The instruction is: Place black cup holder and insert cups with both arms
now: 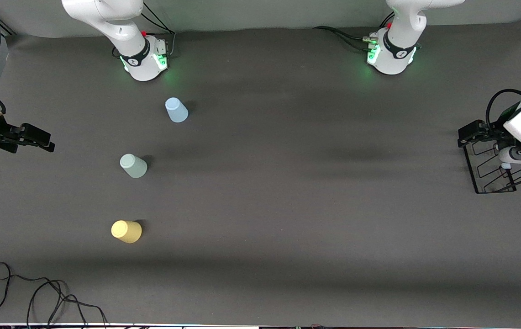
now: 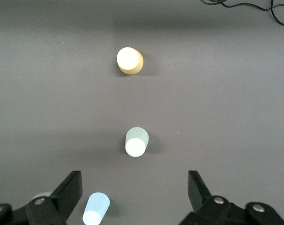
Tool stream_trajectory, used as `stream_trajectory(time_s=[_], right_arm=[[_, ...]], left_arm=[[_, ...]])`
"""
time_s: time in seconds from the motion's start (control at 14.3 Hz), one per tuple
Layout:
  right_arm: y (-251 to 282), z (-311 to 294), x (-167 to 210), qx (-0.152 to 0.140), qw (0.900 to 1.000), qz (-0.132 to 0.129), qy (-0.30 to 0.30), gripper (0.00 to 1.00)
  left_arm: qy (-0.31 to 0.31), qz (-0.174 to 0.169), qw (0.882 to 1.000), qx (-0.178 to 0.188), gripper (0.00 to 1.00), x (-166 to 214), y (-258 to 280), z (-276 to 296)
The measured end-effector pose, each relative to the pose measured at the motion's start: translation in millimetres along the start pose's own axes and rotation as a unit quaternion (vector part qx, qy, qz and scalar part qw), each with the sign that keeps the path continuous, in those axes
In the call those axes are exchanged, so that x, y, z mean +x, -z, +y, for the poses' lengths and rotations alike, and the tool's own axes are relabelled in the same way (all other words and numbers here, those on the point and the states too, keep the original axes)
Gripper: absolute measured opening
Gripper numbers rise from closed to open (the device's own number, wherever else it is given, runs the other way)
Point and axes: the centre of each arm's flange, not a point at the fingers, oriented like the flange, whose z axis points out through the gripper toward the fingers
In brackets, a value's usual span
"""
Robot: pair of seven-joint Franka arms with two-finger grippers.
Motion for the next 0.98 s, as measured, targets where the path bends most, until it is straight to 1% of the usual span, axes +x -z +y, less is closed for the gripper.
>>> stream_trajectory(time_s=[0.98], right_arm=[[3,-1,0,0.000,1.000,0.003,0.001,1.00]], left_arm=[[0.008,-0.001,1.000,0.001,1.00,-1,-1,-11]])
